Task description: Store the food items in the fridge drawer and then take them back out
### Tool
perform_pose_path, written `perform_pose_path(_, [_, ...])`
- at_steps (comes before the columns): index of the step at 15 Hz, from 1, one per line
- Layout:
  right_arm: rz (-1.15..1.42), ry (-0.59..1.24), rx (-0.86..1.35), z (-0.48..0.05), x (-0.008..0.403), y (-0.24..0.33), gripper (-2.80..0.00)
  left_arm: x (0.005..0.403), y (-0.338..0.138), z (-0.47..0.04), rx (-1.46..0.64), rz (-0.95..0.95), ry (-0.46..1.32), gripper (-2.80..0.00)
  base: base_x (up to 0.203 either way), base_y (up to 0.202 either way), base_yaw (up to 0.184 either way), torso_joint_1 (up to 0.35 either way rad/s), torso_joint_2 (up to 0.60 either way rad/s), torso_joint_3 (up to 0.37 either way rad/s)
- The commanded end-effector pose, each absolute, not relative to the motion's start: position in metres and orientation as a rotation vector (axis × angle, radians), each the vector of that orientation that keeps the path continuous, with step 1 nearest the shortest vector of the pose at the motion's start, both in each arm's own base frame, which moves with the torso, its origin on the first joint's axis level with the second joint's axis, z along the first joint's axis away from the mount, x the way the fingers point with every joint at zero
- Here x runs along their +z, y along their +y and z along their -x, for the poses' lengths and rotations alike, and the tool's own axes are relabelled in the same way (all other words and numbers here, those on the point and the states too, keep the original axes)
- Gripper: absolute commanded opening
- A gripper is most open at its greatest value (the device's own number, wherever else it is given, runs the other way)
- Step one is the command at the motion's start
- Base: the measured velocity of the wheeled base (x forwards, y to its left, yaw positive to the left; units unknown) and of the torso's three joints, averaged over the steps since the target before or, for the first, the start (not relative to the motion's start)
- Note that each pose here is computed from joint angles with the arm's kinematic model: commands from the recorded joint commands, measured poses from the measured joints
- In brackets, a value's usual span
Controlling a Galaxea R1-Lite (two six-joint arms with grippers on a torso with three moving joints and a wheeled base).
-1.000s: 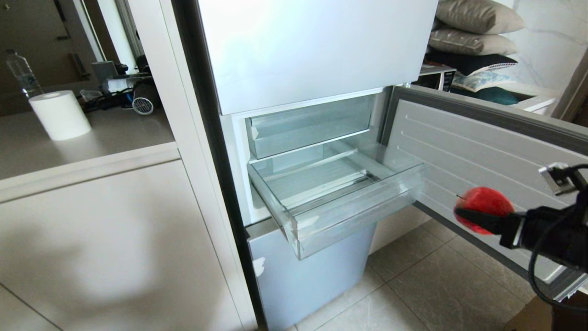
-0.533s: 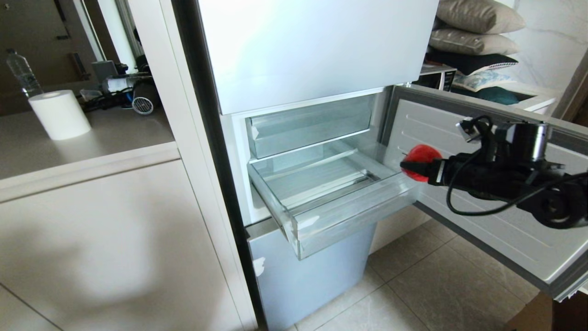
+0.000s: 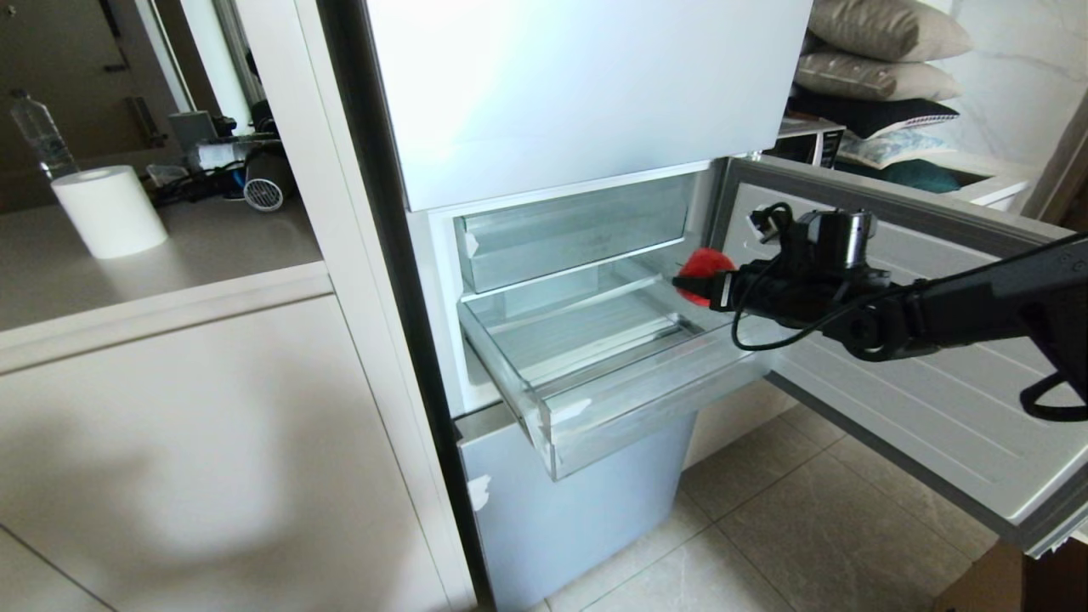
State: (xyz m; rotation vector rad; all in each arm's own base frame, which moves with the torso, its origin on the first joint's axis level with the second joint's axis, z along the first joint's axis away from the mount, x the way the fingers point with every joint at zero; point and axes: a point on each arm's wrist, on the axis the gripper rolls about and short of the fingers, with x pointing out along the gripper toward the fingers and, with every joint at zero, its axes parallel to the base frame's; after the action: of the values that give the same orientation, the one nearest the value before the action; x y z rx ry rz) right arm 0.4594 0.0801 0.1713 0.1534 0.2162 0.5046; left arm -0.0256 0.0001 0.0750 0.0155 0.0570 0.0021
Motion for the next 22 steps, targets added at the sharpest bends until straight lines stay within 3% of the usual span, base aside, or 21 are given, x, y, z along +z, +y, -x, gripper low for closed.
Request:
perform_pose_path(1, [-0.145,0.234,0.533,-0.482,0.143,0.097,-2.80,0.075,0.000,0.025,0.003,-0.016,0.058,-2.80,0.000,0.000,0.000,0.000,0.00,0.000])
perform_pose_path(8, [-0.047,0.197,0.535,-0.503,0.128,0.117,-2.80,0.075,0.000,0.026,0.003,-0.016,0.059,-2.80,0.000,0.000,0.000,0.000,0.00,0.000])
perform_pose_path(9, [-0.044,0.194,0.537,-0.503,0.128,0.118,-1.25,0.075,0.000,0.025,0.003,-0.016,0.058,-2.80,0.000,0.000,0.000,0.000,0.00,0.000])
perform_pose_path(10, [-0.044,0.196,0.546,-0.502,0.127,0.123,0.00,0.075,0.000,0.025,0.003,-0.016,0.058,-2.80,0.000,0.000,0.000,0.000,0.00,0.000])
perform_pose_path(18, [-0.042,0.214,0.511,-0.501,0.130,0.123,0.00,0.075,0.000,0.025,0.003,-0.016,0.059,-2.80,0.000,0.000,0.000,0.000,0.00,0.000])
perform_pose_path(22, [-0.041,0.165,0.519,-0.456,0.190,0.119,0.00,0.075,0.000,0.025,0.003,-0.016,0.058,-2.80,0.000,0.000,0.000,0.000,0.00,0.000])
